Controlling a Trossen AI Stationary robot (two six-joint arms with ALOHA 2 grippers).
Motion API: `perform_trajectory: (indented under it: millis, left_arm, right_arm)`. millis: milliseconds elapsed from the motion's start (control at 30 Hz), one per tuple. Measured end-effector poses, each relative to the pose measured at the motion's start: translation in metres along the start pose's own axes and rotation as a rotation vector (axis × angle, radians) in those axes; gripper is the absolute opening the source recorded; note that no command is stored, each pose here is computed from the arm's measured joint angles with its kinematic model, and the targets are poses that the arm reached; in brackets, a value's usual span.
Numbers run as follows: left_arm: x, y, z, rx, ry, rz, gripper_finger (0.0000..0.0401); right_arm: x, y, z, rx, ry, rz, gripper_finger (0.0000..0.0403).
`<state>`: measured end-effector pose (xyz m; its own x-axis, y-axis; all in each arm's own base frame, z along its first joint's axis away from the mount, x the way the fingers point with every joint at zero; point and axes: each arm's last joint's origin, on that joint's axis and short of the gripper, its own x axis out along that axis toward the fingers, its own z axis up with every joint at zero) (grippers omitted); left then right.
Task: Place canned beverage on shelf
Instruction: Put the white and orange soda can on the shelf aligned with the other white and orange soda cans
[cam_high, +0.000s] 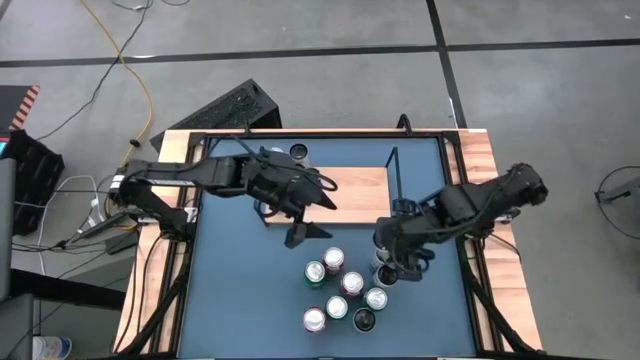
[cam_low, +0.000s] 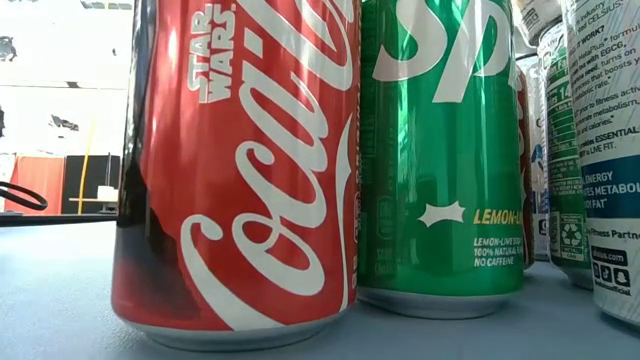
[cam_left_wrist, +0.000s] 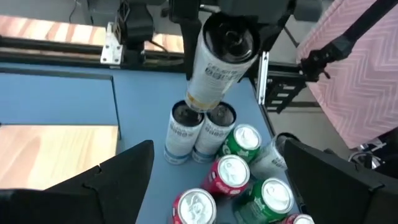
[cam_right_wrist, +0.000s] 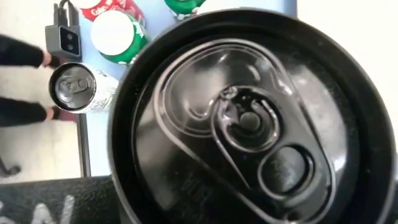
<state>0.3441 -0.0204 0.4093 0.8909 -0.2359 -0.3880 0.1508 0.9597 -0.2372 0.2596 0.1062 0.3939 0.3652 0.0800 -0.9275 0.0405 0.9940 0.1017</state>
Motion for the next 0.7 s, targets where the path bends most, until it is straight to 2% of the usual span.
perform_trajectory:
  millis: [233, 400, 700]
  left_arm:
    - [0.013, 0.005, -0.003, 0.021, 0.008, 0.01, 0.0346]
    - [0.013, 0.005, -0.004, 0.024, 0.016, 0.027, 0.0346]
    - [0.021, -0.004, -0.004, 0.029, -0.005, -0.003, 0.0346]
  right_arm:
    - [0.011, -0.007, 0.029, -0.068, 0.034, 0.055, 0.0219]
    - [0.016, -0.009, 0.045, -0.116, 0.071, 0.037, 0.022]
    - [0.019, -0.012, 0.065, -0.169, 0.054, 0.035, 0.022]
